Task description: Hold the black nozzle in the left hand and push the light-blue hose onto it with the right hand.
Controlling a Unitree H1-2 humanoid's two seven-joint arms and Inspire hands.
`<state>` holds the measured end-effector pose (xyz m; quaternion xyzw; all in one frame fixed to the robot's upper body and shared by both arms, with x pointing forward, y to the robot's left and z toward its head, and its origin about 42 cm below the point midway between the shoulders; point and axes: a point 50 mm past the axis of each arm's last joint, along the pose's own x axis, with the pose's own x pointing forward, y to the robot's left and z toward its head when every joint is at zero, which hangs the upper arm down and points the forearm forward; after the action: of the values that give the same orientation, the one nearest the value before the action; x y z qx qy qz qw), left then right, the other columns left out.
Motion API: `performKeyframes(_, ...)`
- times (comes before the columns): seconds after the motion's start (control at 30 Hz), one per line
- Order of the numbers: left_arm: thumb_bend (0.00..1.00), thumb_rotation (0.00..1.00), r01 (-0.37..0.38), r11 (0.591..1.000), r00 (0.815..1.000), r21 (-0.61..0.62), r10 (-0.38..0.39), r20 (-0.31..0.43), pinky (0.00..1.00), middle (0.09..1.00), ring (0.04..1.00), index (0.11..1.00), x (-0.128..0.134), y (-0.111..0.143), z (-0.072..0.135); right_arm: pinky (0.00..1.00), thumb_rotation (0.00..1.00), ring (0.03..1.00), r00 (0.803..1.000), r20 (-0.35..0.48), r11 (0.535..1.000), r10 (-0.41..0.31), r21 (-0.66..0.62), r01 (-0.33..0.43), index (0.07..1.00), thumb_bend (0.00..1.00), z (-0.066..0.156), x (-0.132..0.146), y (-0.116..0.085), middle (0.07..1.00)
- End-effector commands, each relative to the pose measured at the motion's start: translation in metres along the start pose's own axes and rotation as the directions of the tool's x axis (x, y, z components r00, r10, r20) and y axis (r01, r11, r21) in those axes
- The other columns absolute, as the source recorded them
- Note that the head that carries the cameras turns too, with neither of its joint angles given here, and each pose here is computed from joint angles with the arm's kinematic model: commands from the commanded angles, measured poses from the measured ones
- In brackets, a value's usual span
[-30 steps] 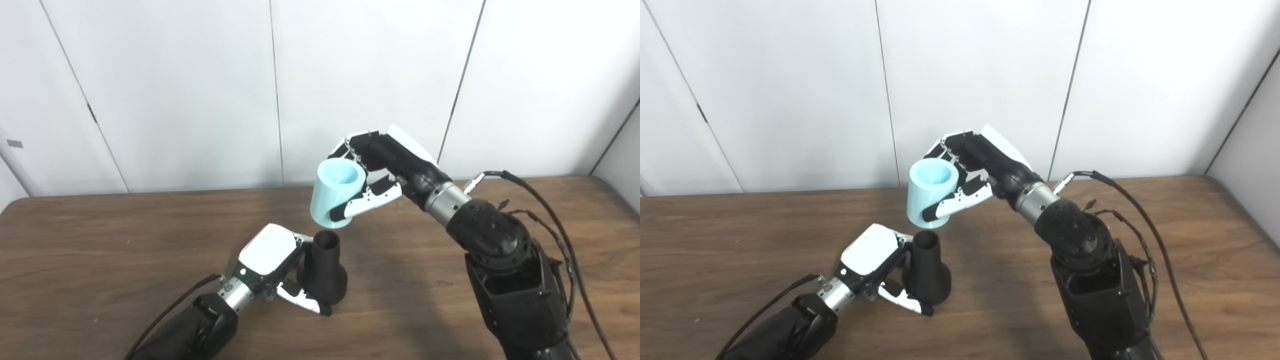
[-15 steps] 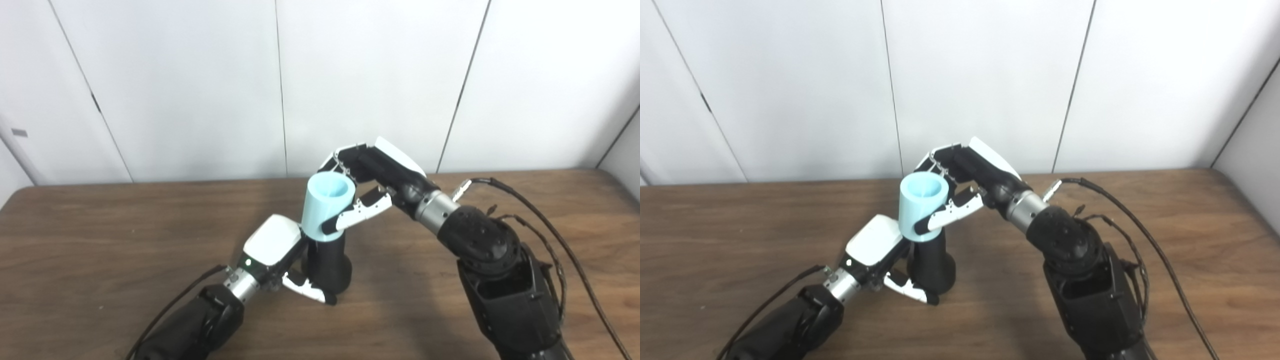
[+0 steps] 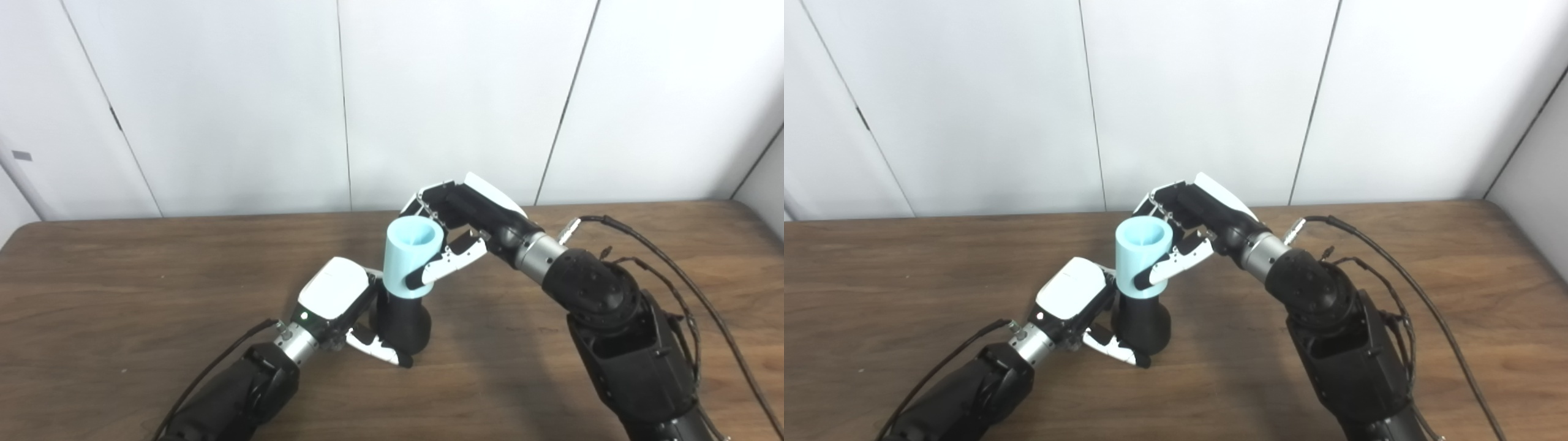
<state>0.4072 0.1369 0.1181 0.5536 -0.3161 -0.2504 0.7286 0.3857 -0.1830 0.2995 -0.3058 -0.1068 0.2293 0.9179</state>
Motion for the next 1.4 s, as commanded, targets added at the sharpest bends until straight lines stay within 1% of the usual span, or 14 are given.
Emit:
performKeyframes(0.0, 0.53, 0.0, 0.247, 0.967, 0.968, -0.061, -0.249, -0.022, 0.27, 0.458, 0.37, 0.489, -0.049, -0.066, 0.021, 0.25, 0.0, 0.325, 0.996, 0.066, 0.998, -0.053, -0.03, 0.055, 0.485, 0.53, 0.02, 0.005, -0.019, 0.42)
performKeyframes(0.13, 0.53, 0.0, 0.244, 0.968, 0.969, -0.062, -0.245, -0.023, 0.26, 0.472, 0.348, 0.484, -0.05, -0.066, 0.021, 0.24, 0.0, 0.314, 0.995, 0.076, 0.998, -0.062, -0.024, 0.064, 0.485, 0.53, 0.024, 0.006, -0.026, 0.408)
performKeyframes(0.3, 0.53, 0.0, 0.247, 0.967, 0.968, -0.065, -0.249, -0.026, 0.26, 0.473, 0.354, 0.484, -0.05, -0.067, 0.022, 0.27, 0.0, 0.346, 0.994, 0.089, 0.996, -0.068, -0.049, 0.073, 0.487, 0.53, 0.029, 0.007, -0.03, 0.421)
performKeyframes(0.37, 0.53, 0.0, 0.248, 0.967, 0.968, -0.062, -0.25, -0.025, 0.27, 0.473, 0.366, 0.484, -0.049, -0.067, 0.023, 0.25, 0.0, 0.321, 0.994, 0.09, 0.996, -0.066, -0.048, 0.07, 0.488, 0.53, 0.029, 0.007, -0.029, 0.411)
performKeyframes(0.43, 0.53, 0.0, 0.247, 0.967, 0.968, -0.06, -0.249, -0.023, 0.27, 0.473, 0.368, 0.484, -0.049, -0.067, 0.024, 0.24, 0.0, 0.318, 0.994, 0.09, 0.997, -0.061, -0.043, 0.065, 0.489, 0.53, 0.028, 0.007, -0.028, 0.409)
performKeyframes(0.53, 0.53, 0.0, 0.241, 0.968, 0.97, -0.063, -0.243, -0.021, 0.26, 0.473, 0.35, 0.484, -0.049, -0.067, 0.025, 0.21, 0.0, 0.284, 0.996, 0.08, 0.998, -0.044, -0.046, 0.048, 0.489, 0.53, 0.025, 0.007, -0.024, 0.4)
performKeyframes(0.67, 0.53, 0.0, 0.248, 0.967, 0.968, -0.062, -0.25, -0.027, 0.26, 0.473, 0.354, 0.484, -0.049, -0.066, 0.024, 0.24, 0.0, 0.321, 0.997, 0.075, 0.998, -0.024, -0.05, 0.028, 0.489, 0.53, 0.02, 0.007, -0.018, 0.417)
performKeyframes(0.77, 0.52, 0.0, 0.255, 0.965, 0.966, -0.06, -0.257, -0.032, 0.26, 0.408, 0.368, 0.504, -0.049, -0.065, 0.024, 0.26, 0.0, 0.331, 0.997, 0.079, 0.998, -0.004, -0.058, 0.008, 0.49, 0.53, 0.016, 0.007, -0.014, 0.421)
performKeyframes(0.87, 0.53, 0.0, 0.25, 0.966, 0.967, -0.061, -0.252, -0.03, 0.26, 0.459, 0.363, 0.489, -0.049, -0.065, 0.024, 0.24, 0.0, 0.306, 0.997, 0.081, 0.998, 0.013, -0.061, -0.008, 0.496, 0.53, 0.012, 0.007, -0.011, 0.408)
performKeyframes(0.93, 0.53, 0.0, 0.247, 0.967, 0.968, -0.059, -0.249, -0.028, 0.26, 0.47, 0.358, 0.485, -0.05, -0.064, 0.024, 0.26, 0.0, 0.331, 0.997, 0.076, 0.998, 0.024, -0.054, -0.019, 0.498, 0.53, 0.01, 0.005, -0.01, 0.417)
performKeyframes(1.1, 0.53, 0.0, 0.245, 0.968, 0.968, -0.056, -0.247, -0.031, 0.25, 0.473, 0.358, 0.484, -0.05, -0.063, 0.023, 0.24, 0.0, 0.311, 0.998, 0.054, 0.997, 0.037, -0.074, -0.032, 0.496, 0.53, 0.005, 0.0, -0.008, 0.413)
performKeyframes(1.27, 0.53, 0.0, 0.247, 0.968, 0.968, -0.055, -0.249, -0.031, 0.25, 0.473, 0.35, 0.484, -0.05, -0.063, 0.024, 0.26, 0.0, 0.332, 0.998, 0.041, 0.996, 0.049, -0.077, -0.046, 0.494, 0.53, 0.001, -0.004, -0.007, 0.423)
performKeyframes(1.37, 0.53, 0.0, 0.247, 0.967, 0.968, -0.061, -0.249, -0.032, 0.25, 0.473, 0.352, 0.484, -0.05, -0.063, 0.024, 0.23, 0.0, 0.303, 0.999, 0.021, 0.996, 0.048, -0.077, -0.046, 0.496, 0.53, -0.001, -0.006, -0.006, 0.408)
